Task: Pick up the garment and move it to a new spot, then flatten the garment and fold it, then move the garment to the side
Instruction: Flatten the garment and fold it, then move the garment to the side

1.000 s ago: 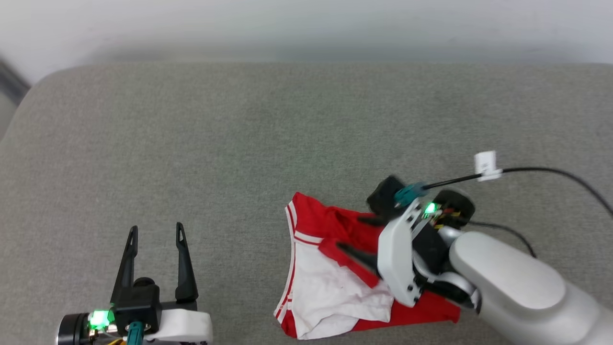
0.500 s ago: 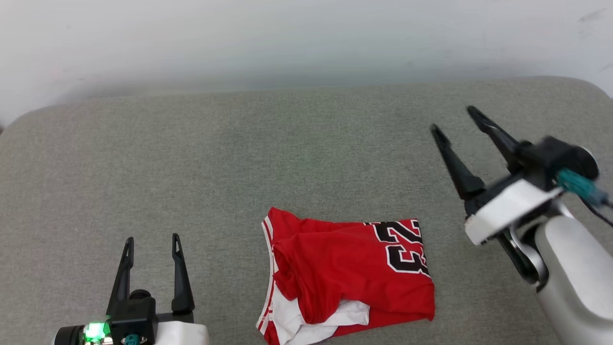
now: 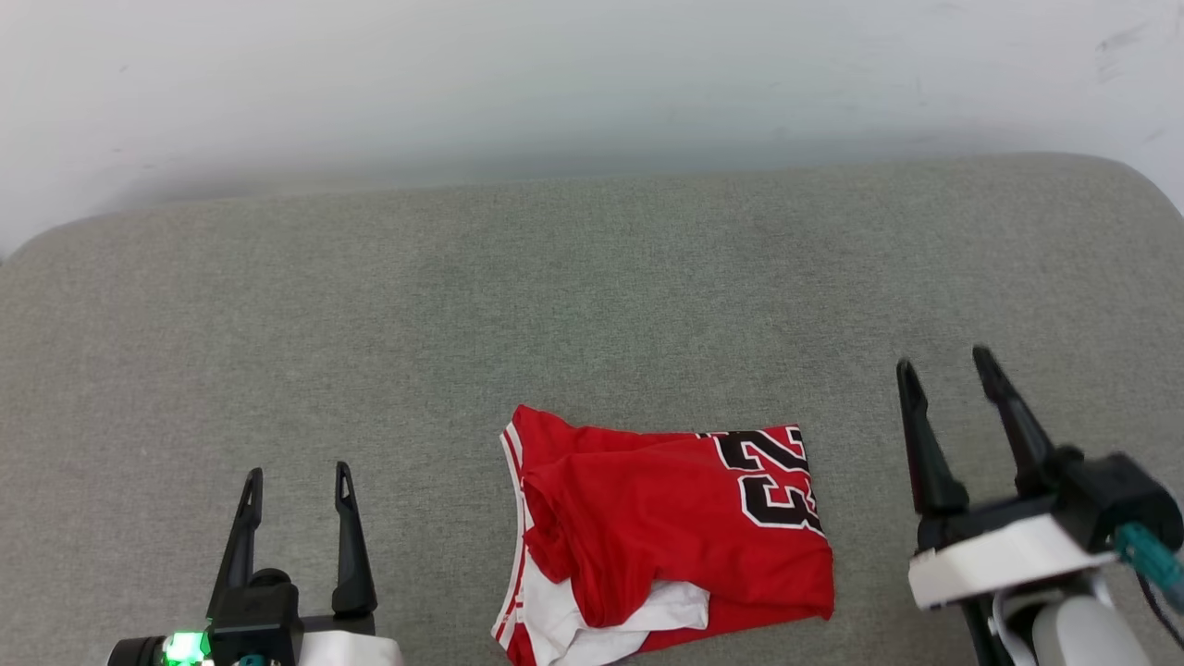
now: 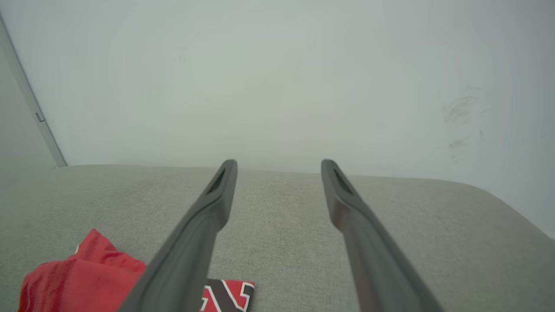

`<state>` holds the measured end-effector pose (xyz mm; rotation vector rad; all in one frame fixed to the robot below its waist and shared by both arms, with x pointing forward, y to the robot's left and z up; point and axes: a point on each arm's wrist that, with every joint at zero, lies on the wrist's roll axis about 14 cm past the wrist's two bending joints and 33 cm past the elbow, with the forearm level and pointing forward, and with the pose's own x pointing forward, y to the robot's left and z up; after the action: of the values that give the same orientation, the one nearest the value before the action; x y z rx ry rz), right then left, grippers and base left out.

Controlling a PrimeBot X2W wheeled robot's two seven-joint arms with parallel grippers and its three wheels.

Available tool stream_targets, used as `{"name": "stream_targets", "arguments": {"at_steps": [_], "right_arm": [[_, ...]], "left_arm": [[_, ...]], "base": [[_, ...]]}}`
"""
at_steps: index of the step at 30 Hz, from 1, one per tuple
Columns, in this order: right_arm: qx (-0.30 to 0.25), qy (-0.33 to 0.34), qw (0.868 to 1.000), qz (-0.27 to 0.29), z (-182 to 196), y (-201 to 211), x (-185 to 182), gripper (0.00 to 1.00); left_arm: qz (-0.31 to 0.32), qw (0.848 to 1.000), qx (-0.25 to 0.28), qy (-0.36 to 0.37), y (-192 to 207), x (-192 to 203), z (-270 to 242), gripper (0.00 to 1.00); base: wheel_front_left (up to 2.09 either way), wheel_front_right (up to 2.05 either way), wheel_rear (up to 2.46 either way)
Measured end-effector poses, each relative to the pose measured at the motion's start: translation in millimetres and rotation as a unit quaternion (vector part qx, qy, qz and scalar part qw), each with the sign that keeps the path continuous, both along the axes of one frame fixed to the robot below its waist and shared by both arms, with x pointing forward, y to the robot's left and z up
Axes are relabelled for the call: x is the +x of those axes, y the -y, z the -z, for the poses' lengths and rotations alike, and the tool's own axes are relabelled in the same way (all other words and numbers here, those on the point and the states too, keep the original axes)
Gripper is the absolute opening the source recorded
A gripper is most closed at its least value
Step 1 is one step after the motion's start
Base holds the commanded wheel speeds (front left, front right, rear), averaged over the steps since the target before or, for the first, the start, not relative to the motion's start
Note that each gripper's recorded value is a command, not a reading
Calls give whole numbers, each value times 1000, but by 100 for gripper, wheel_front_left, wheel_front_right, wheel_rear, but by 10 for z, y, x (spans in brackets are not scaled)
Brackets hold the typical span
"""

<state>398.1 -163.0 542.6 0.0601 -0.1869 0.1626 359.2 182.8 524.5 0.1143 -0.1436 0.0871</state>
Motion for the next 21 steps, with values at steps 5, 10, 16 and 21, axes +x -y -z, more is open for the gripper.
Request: {"name": "stream_targets", "arguments": {"at_steps": [5, 10, 16, 21], "right_arm": [[10, -26, 1000, 11, 185, -7, -181, 100], [19, -43, 999, 22, 298, 25, -316, 100], [18, -36, 999, 29, 254, 58, -349, 100], [9, 48, 998, 37, -291, 127, -122, 100]], "left_arm": [[2, 1000, -2, -2, -3, -29, 8, 100], [2, 1000, -4, -6, -12, -81, 28, 100], [3, 1000, -5, -9, -10, -100, 47, 100], [4, 1000, -7, -10, 0, -98, 55, 100]], "base": [[0, 0, 0], [0, 0, 0], [0, 0, 0], [0, 0, 0]]}}
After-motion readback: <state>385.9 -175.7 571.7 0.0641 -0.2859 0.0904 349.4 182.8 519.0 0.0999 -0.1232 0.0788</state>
